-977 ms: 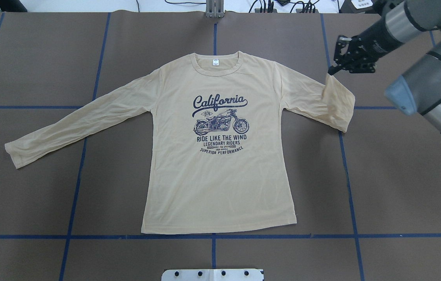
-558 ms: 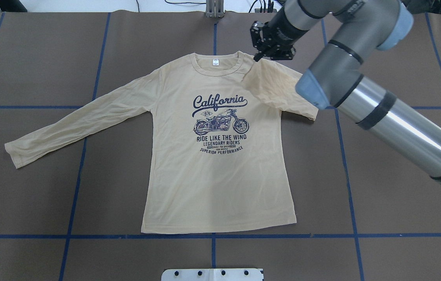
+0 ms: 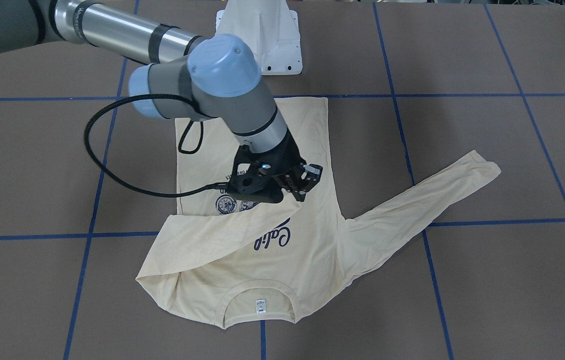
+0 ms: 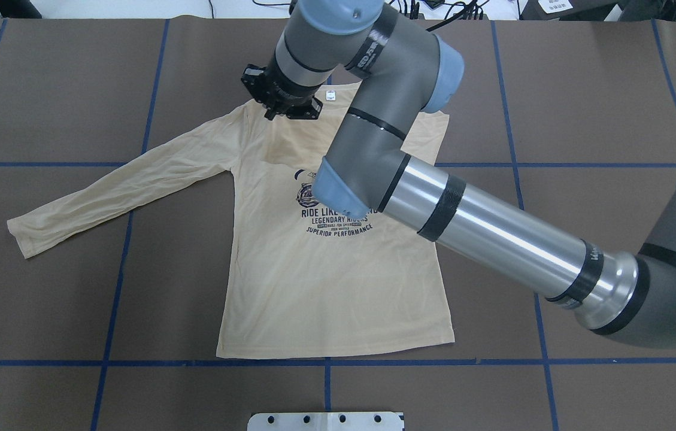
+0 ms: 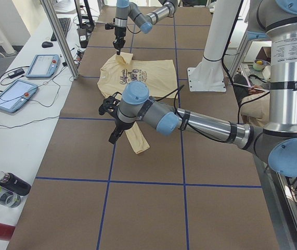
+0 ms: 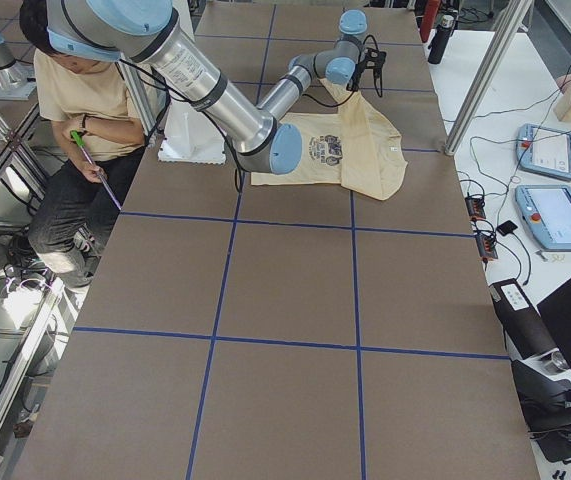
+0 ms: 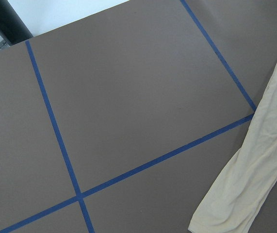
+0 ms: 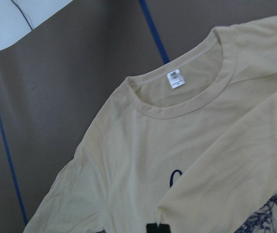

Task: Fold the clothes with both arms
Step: 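Carry the sleeve with the right gripper across the shirt toward the other sleeve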

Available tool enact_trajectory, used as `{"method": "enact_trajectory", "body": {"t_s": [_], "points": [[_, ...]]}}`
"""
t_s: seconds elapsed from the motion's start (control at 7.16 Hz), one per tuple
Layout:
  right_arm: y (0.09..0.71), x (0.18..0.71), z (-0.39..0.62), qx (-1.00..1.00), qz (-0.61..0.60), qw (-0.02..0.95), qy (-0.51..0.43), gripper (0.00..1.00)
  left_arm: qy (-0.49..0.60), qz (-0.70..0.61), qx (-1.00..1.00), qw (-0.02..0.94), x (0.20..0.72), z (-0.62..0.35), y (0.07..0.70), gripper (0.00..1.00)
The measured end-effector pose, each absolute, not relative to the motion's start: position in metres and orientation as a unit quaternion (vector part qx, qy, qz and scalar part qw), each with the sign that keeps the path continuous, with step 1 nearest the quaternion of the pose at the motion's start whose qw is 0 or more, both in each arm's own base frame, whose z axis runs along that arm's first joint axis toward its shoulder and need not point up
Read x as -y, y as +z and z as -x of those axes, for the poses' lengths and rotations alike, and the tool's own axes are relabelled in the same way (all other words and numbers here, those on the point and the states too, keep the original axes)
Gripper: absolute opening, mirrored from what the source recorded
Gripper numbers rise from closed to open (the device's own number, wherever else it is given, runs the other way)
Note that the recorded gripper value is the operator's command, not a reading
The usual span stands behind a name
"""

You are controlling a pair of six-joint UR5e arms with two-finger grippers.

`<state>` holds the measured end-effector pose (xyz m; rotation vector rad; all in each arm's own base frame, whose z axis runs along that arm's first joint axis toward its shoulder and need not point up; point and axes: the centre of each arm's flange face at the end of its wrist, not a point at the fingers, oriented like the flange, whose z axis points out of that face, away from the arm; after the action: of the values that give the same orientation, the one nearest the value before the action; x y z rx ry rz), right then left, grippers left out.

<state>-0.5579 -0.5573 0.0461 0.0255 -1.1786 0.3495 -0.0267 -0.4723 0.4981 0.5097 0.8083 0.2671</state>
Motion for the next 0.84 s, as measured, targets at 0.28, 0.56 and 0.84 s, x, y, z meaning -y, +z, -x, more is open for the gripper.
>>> {"method": "enact_trajectory", "body": {"t_s": [0.28, 0.56, 0.84], "points": [[0.027, 0.523, 0.603, 0.551, -0.024, 0.820, 0.151, 0.00, 0.127, -0.241, -0.388, 0.880, 0.470, 0.027, 0.501, 1.00], [0.027, 0.520, 0.625, 0.550, -0.039, 0.820, 0.153, 0.00, 0.126, -0.240, -0.388, 0.881, 0.469, 0.027, 0.502, 1.00], [0.025, 0.530, 0.637, 0.555, -0.059, 0.814, 0.161, 0.00, 0.125, -0.240, -0.388, 0.881, 0.469, 0.027, 0.503, 1.00]]}}
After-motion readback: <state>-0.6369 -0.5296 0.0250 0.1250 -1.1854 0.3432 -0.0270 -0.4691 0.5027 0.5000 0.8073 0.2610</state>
